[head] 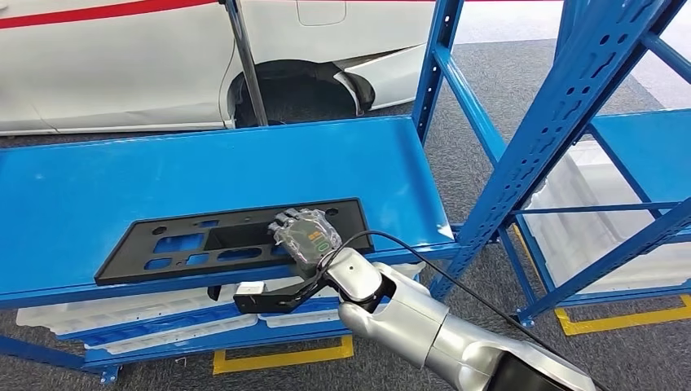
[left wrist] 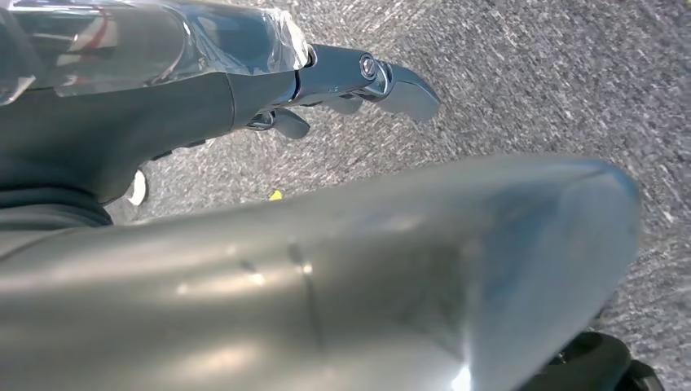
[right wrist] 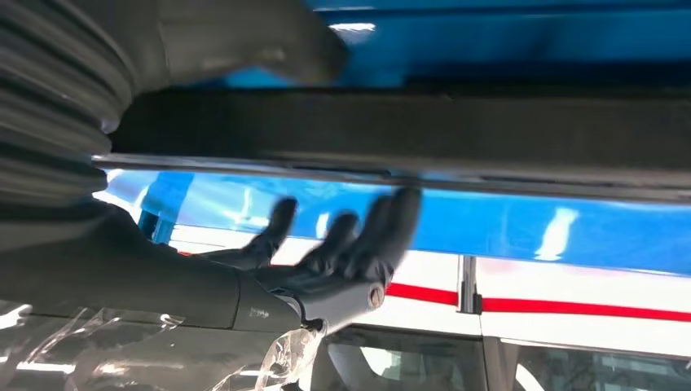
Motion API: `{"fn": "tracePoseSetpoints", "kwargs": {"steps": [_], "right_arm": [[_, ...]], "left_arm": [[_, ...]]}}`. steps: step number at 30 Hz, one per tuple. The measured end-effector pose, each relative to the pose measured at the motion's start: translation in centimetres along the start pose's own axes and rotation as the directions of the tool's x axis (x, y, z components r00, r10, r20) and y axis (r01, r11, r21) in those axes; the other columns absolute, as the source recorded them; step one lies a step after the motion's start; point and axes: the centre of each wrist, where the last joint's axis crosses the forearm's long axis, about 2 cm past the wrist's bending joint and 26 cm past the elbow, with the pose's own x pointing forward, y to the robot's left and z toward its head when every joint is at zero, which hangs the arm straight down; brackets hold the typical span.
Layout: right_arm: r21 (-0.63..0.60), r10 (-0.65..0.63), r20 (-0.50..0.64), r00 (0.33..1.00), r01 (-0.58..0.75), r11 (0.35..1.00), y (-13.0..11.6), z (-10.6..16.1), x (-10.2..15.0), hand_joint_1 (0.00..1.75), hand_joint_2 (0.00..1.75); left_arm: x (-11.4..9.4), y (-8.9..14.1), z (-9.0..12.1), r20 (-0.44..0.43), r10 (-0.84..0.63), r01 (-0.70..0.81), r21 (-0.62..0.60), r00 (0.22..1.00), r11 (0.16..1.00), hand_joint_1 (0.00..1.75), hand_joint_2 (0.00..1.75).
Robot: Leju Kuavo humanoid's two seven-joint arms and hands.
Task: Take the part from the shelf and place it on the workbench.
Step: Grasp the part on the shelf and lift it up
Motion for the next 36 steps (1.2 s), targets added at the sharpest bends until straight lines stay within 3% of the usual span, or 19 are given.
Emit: {"fn": "tracePoseSetpoints", "kwargs": {"steps": [25,29,36], "right_arm": [[-0.02,0.008,-0.005,1.0,-0.008,1.0,-0.68,-0.37,-0.35,1.75,1.75],[-0.031,0.008,-0.007,1.0,-0.009,0.999,-0.67,-0.32,-0.44,1.75,1.75],[-0.039,0.023,-0.021,1.0,-0.024,0.999,-0.5,-0.08,-0.87,1.75,1.75]], "left_arm": [[0.02,0.0,0.0,0.008,-0.001,0.001,0.004,1.0,1.0,0.0,0.0],[0.05,0.04,0.01,0.023,-0.018,0.018,0.026,1.0,1.0,0.0,1.75],[0.13,0.1,0.01,0.067,-0.049,0.045,0.053,0.997,0.998,0.0,1.75]]}}
